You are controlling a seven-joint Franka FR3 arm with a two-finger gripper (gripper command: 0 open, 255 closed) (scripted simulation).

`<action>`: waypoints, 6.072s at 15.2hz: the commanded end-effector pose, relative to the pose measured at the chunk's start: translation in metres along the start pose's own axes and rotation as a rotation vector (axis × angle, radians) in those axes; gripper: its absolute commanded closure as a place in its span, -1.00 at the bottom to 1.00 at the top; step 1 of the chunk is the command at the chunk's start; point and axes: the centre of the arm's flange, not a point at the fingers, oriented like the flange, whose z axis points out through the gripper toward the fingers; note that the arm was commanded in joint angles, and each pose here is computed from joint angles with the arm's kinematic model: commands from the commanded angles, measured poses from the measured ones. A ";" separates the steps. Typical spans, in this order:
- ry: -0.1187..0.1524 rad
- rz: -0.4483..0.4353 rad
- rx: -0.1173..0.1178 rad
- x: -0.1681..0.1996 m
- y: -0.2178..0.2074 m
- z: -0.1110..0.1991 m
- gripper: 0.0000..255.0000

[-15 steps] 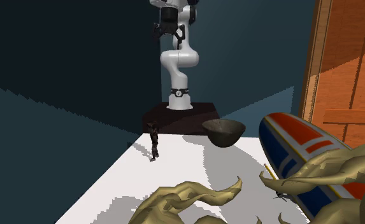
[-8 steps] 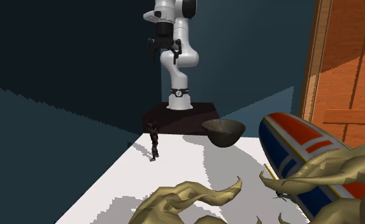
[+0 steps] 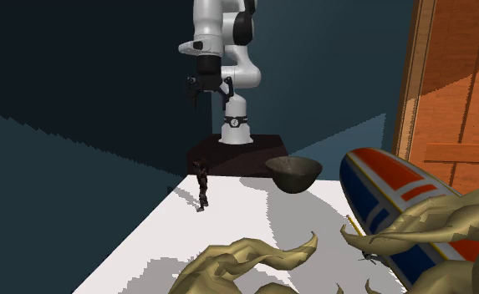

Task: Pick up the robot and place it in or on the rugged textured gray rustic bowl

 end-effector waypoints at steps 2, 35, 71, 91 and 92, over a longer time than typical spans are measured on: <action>0.008 0.006 0.012 0.023 0.004 0.034 -1.00; 0.027 0.022 0.047 0.086 0.016 0.167 1.00; -0.108 0.138 -0.011 0.183 -0.039 0.258 -1.00; -0.108 0.138 -0.011 0.184 -0.038 0.231 1.00; -0.108 0.138 -0.011 0.184 -0.038 0.226 1.00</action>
